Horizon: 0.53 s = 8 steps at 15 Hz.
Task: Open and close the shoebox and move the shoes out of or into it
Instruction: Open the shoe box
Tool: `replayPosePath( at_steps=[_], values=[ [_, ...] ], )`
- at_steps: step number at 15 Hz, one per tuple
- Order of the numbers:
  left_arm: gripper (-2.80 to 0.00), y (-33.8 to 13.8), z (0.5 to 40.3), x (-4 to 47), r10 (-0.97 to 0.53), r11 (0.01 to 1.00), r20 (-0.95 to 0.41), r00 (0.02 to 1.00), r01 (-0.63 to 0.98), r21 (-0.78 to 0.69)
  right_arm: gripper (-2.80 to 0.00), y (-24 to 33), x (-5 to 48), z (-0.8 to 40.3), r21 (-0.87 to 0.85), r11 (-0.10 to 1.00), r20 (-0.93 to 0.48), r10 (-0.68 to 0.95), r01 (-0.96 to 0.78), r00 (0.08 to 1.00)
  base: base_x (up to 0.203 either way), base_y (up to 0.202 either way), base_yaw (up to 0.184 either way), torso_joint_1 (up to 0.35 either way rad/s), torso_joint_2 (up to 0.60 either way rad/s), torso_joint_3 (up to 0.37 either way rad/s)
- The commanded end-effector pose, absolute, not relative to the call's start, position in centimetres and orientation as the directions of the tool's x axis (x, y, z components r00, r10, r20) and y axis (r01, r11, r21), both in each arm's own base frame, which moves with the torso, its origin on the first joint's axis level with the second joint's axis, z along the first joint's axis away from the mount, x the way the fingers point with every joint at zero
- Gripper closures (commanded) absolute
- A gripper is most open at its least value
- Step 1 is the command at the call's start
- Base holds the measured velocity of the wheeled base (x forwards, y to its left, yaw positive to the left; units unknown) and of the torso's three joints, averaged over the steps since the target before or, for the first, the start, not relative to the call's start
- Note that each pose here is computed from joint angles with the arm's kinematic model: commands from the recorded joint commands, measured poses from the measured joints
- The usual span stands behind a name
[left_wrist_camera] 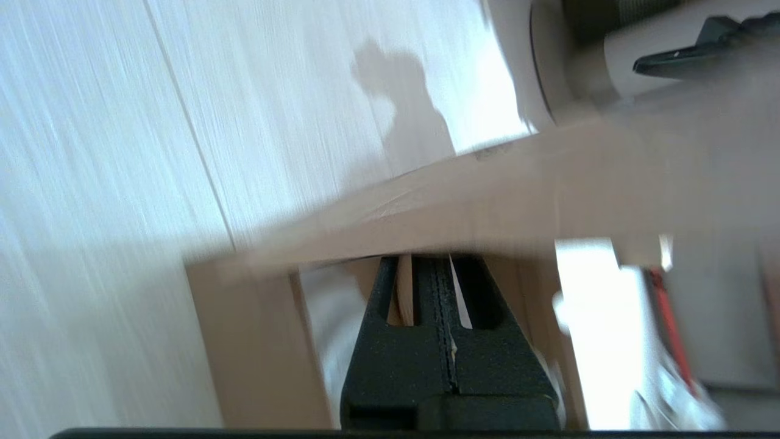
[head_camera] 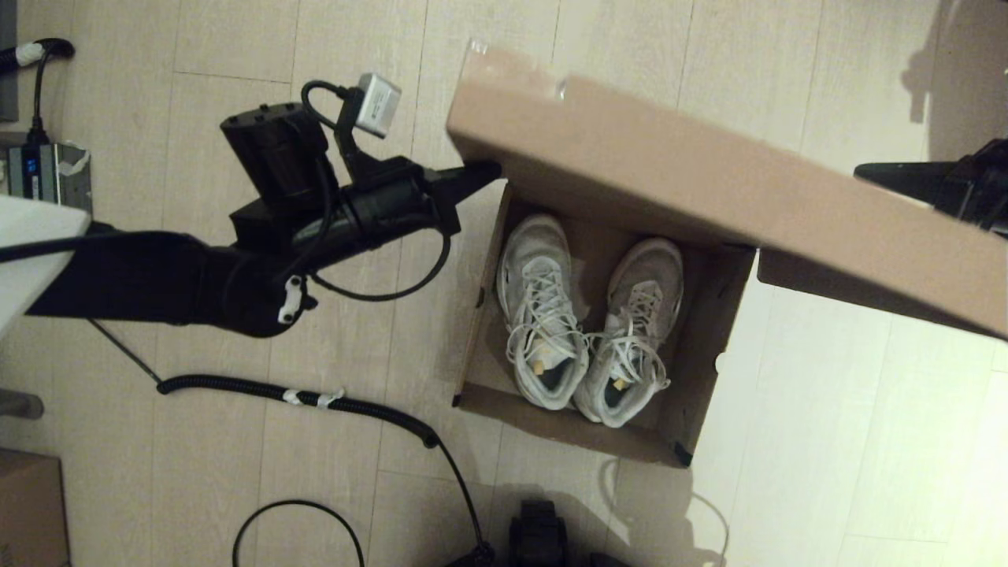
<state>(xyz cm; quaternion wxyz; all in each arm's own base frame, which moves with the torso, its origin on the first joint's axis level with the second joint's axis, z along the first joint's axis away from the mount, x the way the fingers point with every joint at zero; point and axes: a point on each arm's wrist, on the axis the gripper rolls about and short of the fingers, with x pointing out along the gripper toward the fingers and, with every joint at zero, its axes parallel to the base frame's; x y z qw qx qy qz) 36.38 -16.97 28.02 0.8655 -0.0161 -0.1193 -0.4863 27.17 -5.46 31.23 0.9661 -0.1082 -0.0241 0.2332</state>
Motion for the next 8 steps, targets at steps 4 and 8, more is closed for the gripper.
replayPosePath(
  at_steps=[4, 8],
  values=[
    [0.00, -20.0, 31.5, 40.4, -0.822, 0.527, 0.337, 0.459, 0.837, 0.146, 0.00, -9.0, 30.3, 34.9, -0.314, 0.917, 0.109, 0.294, -0.248, 0.949, 0.000, 0.000, 0.000, 0.000, 0.00, 0.000],
    [0.00, -22.8, 29.3, 40.6, -0.850, 0.487, 0.281, 0.445, 0.868, 0.098, 0.00, -10.0, 31.5, 35.6, -0.402, 0.899, 0.137, 0.247, -0.174, 0.959, 0.000, 0.000, 0.000, 0.000, 0.00, 0.000]
  ],
)
